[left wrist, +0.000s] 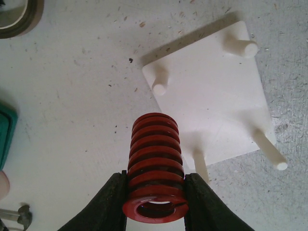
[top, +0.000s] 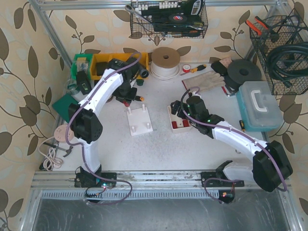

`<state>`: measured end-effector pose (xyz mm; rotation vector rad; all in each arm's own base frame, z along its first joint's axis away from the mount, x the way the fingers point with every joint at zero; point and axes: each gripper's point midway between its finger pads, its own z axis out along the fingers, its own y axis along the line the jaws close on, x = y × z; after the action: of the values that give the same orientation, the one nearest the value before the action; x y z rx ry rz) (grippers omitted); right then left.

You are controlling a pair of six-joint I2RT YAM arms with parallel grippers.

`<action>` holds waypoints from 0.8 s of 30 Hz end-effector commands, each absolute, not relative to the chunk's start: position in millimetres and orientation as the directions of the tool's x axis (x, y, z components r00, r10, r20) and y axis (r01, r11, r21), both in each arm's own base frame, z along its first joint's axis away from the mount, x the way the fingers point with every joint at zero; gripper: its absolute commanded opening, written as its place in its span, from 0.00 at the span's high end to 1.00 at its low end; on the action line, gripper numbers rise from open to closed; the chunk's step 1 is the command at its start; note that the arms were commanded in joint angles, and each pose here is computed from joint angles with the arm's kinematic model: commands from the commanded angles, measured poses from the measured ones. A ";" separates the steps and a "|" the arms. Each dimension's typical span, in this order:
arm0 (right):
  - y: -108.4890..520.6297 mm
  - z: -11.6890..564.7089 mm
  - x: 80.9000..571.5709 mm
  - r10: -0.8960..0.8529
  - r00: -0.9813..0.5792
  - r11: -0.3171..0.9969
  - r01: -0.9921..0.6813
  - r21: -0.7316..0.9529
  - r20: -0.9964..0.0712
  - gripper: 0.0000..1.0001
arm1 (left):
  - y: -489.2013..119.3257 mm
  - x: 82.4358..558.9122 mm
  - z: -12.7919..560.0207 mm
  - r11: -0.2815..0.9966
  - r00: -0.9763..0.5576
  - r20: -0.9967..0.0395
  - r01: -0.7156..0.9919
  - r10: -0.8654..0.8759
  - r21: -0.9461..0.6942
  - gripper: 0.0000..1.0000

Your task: Install the large spring

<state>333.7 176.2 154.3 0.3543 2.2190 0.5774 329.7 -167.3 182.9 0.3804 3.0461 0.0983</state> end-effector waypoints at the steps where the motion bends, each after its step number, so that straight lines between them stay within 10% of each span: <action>1: 174.5 150.7 334.8 0.433 -0.631 0.860 0.075 0.504 -0.644 0.02 | -173.6 336.2 186.8 0.967 -0.965 -0.073 0.251 0.253 0.034 1.00; 24: 176.2 149.2 336.2 0.430 -0.637 0.861 0.075 0.504 -0.640 0.02 | -166.6 342.5 154.2 0.979 -0.980 -0.015 0.199 0.199 -0.035 1.00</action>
<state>335.0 176.3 154.5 0.3560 2.2140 0.5766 341.1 -169.3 152.0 0.3170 3.1190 -0.0015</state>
